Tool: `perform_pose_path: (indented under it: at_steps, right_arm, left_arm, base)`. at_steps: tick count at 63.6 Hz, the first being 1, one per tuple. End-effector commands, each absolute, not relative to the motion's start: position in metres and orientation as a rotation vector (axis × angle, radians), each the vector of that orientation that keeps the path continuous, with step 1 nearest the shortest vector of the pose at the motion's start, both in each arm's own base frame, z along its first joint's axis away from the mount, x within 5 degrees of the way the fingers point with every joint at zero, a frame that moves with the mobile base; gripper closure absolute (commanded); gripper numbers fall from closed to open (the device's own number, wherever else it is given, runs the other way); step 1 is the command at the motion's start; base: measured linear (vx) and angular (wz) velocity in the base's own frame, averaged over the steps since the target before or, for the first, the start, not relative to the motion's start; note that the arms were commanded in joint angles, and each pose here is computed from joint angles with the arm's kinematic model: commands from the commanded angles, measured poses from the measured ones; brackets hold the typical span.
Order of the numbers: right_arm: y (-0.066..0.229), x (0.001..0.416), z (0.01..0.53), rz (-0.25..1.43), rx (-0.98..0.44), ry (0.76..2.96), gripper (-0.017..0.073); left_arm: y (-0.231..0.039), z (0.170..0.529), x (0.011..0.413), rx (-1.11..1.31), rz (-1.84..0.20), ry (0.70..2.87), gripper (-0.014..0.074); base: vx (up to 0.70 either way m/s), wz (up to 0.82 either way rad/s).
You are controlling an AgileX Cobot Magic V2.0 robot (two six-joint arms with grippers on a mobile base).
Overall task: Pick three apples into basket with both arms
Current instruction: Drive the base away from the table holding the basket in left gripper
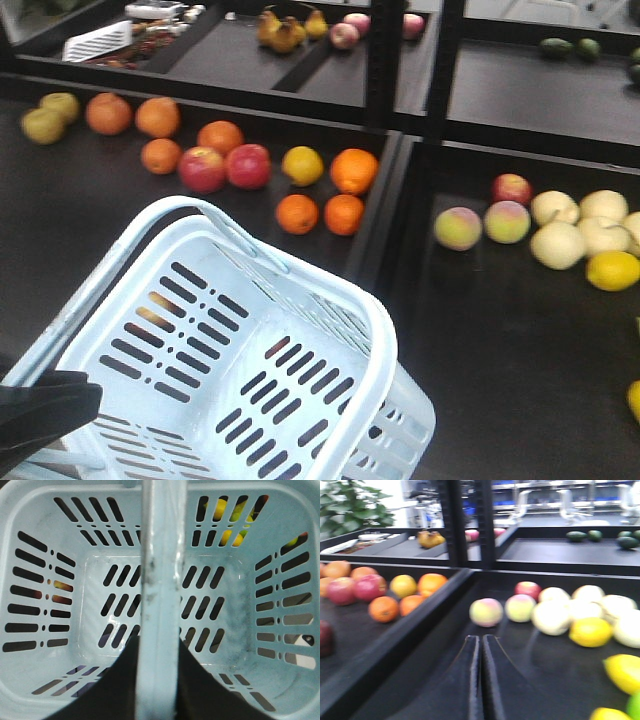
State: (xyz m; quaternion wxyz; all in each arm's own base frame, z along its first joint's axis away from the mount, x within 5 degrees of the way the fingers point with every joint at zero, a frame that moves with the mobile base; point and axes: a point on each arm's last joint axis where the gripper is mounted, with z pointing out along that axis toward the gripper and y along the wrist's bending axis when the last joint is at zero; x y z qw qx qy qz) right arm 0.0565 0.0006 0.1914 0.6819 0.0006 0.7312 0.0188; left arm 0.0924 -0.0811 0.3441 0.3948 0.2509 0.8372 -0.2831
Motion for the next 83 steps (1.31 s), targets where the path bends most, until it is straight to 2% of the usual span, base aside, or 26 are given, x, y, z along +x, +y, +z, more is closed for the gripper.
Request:
perform_pose_path:
  at_steps: [1,83]
  right_arm:
    - [0.0015,0.0563,0.1947,0.047,-0.007,1.564,0.0561]
    - [0.0015,0.0563,0.1947,0.047,-0.007,1.564,0.0561]
  left_arm:
    - [-0.0824,0.3601,0.0951,0.559,-0.763,2.027,0.0600]
    - [-0.0824,0.3601,0.0951,0.559,-0.763,2.027,0.0600]
  base:
    - [-0.13,0.51]
    - [-0.15,0.58]
